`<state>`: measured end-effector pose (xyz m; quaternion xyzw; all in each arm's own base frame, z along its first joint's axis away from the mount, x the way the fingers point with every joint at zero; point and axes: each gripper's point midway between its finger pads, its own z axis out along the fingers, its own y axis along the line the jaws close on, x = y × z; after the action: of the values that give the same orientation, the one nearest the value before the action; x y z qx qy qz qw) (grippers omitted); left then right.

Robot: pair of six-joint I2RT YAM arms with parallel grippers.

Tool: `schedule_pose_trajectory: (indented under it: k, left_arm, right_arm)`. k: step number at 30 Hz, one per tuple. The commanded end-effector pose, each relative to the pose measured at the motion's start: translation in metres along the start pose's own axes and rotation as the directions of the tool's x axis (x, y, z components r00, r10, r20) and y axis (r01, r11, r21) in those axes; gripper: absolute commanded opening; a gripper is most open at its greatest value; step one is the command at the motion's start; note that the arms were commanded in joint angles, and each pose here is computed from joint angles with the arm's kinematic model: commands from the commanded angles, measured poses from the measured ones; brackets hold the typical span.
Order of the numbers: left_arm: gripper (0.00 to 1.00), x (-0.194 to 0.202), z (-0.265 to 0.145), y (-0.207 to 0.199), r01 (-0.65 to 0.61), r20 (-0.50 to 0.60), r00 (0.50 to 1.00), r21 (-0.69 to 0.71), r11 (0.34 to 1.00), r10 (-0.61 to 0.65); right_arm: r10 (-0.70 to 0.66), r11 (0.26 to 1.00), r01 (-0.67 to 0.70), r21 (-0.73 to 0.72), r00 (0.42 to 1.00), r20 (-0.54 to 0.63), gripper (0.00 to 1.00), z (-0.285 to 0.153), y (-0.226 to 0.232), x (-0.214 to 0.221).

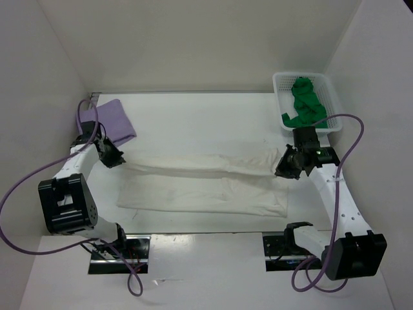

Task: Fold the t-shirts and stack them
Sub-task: Fold the other side of the tshirt into a rectangle

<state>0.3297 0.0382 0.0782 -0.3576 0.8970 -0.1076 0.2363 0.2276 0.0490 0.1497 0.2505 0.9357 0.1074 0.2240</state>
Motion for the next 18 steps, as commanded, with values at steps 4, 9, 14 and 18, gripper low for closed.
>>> schedule_pose_trajectory:
  k: [4, 9, 14, 18]
  left_arm:
    - [0.25, 0.009, -0.014, 0.027, 0.112, -0.044, 0.993, -0.011, 0.994, -0.112]
    - [0.31, 0.004, -0.04, 0.021, 0.149, 0.008, 0.989, 0.038, 0.988, -0.15]
    - [0.33, 0.005, -0.055, -0.005, 0.095, 0.048, 0.994, 0.114, 0.989, -0.101]
    - [0.34, 0.023, -0.044, -0.052, -0.011, 0.034, 0.999, 0.256, 0.967, 0.002]
  right_arm:
    - [-0.028, 0.997, 0.03, 0.067, 0.999, -0.026, 0.13, -0.02, -0.011, 0.025]
    - [-0.042, 0.996, 0.046, 0.071, 0.998, -0.052, 0.23, -0.029, -0.011, 0.034]
    - [-0.043, 0.998, 0.041, -0.043, 0.998, -0.044, 0.24, -0.021, 0.025, 0.017]
    - [-0.033, 0.99, 0.03, -0.139, 0.999, -0.02, 0.0, 0.018, 0.063, -0.002]
